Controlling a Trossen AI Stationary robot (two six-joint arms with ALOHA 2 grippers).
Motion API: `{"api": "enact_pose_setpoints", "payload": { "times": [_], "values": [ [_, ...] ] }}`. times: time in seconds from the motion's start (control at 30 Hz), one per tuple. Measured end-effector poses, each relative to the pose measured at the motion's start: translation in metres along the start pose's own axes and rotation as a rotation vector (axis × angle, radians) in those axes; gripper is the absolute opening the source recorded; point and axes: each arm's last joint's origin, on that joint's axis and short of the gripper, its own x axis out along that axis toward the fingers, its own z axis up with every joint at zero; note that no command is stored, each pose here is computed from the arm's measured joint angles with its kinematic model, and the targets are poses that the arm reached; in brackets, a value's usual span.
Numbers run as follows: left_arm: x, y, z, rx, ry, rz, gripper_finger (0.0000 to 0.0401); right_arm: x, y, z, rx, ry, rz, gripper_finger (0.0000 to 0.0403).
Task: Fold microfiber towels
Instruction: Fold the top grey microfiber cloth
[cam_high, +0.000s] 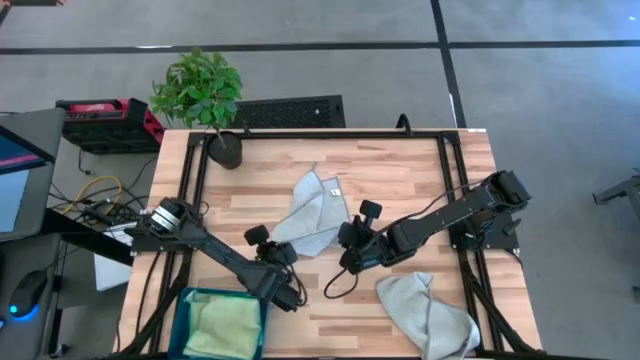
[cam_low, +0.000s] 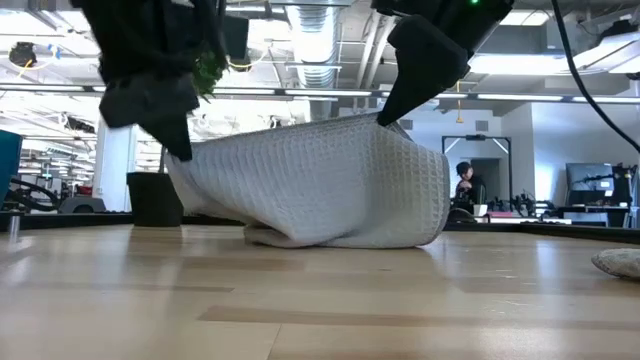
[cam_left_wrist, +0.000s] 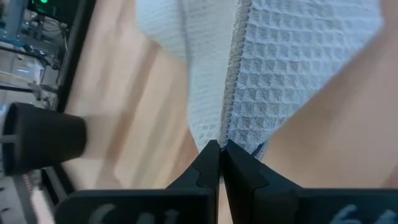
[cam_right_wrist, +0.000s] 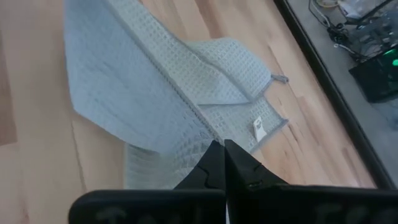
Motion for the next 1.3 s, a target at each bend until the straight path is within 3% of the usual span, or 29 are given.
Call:
{"api": "enact_pose_setpoints", "payload": {
  "times": [0.33,0.6,0.8,0.93,1.1,1.3],
  "values": [
    [-0.001,0.071,0.033,0.001,-0.032,0.064,0.0,0.005,-0.033,0.012,-0.004,-0.054,-0.268,0.0008],
    [-0.004,0.149,0.058,-0.081,-0.114,0.061,0.0,-0.016,-0.089,0.043,0.006,-0.097,-0.361,0.0008],
    [-0.009,0.21,0.077,-0.149,-0.278,0.071,0.0,-0.024,-0.14,0.064,0.022,-0.108,-0.5,0.0008],
    [-0.013,0.244,0.089,-0.122,-0.395,0.113,0.0,-0.029,-0.173,0.08,0.055,-0.146,-0.582,0.0008],
    [-0.023,0.27,0.1,-0.065,-0.46,0.191,0.0,-0.037,-0.197,0.096,0.066,-0.18,-0.688,0.0008],
    [-0.052,0.277,0.105,0.057,-0.527,0.268,0.0,-0.049,-0.198,0.103,0.017,-0.17,-0.771,0.0008]
  ]
}}
